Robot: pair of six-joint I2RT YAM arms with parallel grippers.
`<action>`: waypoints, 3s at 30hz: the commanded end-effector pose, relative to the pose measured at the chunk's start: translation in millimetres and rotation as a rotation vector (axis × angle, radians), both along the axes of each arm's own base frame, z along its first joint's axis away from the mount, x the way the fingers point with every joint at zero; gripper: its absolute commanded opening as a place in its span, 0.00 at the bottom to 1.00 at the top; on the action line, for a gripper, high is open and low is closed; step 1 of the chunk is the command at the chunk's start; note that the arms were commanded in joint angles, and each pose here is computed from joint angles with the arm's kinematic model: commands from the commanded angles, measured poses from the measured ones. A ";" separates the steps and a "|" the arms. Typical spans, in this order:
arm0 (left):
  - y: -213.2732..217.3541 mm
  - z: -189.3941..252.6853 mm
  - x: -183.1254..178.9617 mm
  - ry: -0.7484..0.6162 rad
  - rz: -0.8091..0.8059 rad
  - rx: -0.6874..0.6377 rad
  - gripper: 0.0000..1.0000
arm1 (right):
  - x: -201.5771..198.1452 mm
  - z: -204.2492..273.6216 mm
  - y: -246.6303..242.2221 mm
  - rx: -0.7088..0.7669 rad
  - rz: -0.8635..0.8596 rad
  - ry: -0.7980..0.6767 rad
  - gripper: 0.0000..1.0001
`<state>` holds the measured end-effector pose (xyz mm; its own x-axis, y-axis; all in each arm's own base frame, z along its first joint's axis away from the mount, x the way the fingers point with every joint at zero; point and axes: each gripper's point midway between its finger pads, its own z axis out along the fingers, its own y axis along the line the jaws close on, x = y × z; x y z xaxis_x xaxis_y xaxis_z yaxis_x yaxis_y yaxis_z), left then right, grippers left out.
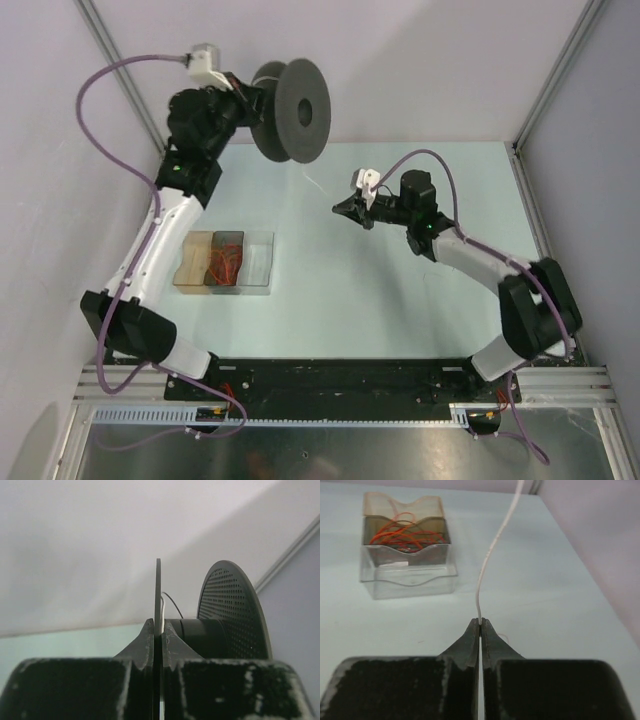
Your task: Wrap the cables
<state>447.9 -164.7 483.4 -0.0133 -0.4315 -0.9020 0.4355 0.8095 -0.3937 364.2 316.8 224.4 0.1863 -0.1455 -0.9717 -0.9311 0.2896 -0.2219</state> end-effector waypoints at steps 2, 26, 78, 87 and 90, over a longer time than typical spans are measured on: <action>-6.6 -43.2 13.9 -0.006 0.203 0.264 0.00 | -45.7 33.3 -4.3 -0.169 0.088 -0.169 0.00; -88.7 -99.7 -110.2 -0.223 -0.646 0.522 0.00 | 81.4 142.9 -112.9 -0.177 -0.438 -0.432 0.00; -50.6 71.4 -75.6 -0.165 -0.458 0.062 0.00 | -23.8 18.1 -129.0 0.135 -0.249 0.445 0.98; -41.9 70.1 -72.1 -0.123 -0.405 0.004 0.00 | -5.9 10.8 -89.4 0.146 -0.229 0.341 0.92; -32.8 66.0 -64.7 -0.088 -0.334 -0.042 0.00 | -5.3 5.0 -78.4 0.145 -0.213 0.346 0.63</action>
<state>394.5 -219.2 511.4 -0.1710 -0.3432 -0.9236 0.7521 0.5600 -0.3474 346.9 227.9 220.0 -0.2488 -0.0305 -0.9681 -0.8544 0.4776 0.2046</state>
